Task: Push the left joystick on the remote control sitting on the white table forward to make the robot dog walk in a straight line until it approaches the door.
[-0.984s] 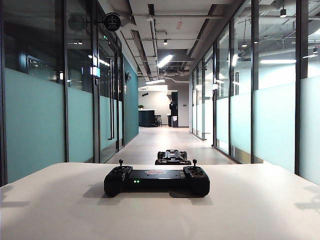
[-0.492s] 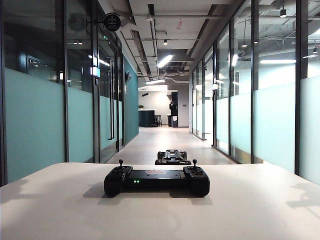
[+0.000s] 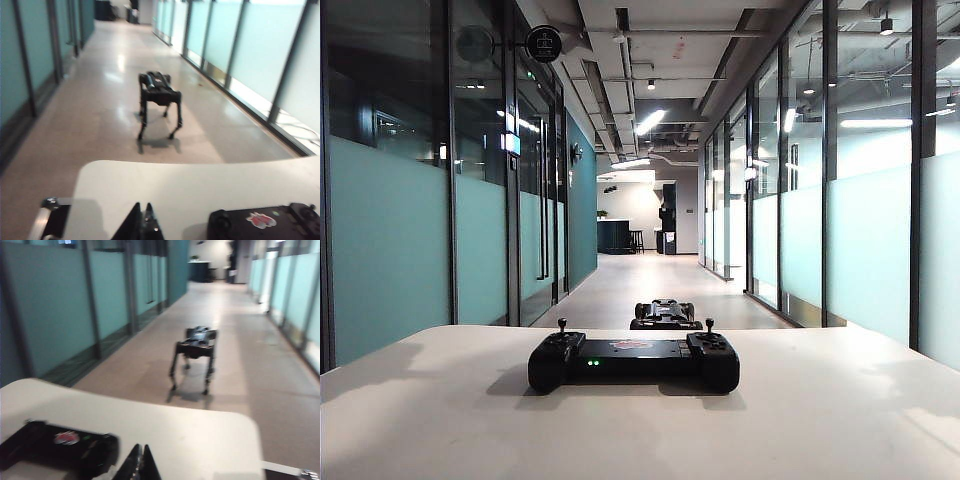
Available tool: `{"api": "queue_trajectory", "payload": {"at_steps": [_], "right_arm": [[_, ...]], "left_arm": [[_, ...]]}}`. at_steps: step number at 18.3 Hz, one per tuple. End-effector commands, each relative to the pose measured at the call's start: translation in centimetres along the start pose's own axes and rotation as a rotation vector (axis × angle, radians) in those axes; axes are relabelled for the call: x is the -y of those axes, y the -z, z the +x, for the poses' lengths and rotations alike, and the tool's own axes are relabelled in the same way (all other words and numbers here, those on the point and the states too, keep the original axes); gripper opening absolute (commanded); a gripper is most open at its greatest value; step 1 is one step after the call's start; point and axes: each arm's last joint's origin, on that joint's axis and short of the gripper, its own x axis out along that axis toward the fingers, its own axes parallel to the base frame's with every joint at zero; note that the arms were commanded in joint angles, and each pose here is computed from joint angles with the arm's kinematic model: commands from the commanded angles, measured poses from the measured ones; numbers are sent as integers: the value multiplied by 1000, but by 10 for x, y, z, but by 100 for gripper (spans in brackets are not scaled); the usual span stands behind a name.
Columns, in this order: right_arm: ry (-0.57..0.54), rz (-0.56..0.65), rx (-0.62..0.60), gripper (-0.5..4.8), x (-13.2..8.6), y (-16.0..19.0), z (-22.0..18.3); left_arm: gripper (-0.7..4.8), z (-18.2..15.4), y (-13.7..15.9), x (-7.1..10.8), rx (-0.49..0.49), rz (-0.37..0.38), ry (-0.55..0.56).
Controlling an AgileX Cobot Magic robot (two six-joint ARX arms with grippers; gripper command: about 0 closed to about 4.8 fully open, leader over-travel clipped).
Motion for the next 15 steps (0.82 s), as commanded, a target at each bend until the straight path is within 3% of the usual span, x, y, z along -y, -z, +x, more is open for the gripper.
{"api": "queue_trajectory", "payload": {"at_steps": [1, 8, 15], "right_arm": [[-10, 7, 17, -6, -5, -2, 6], [-83, 13, -45, -6, -15, 7, 20], [-104, 14, -60, -6, -19, 15, 36]], "left_arm": [[-5, 11, -4, 1, 16, -6, 52], [-5, 34, 5, 14, -65, -52, 156], [-6, 60, 8, 37, -134, -8, 265]]}}
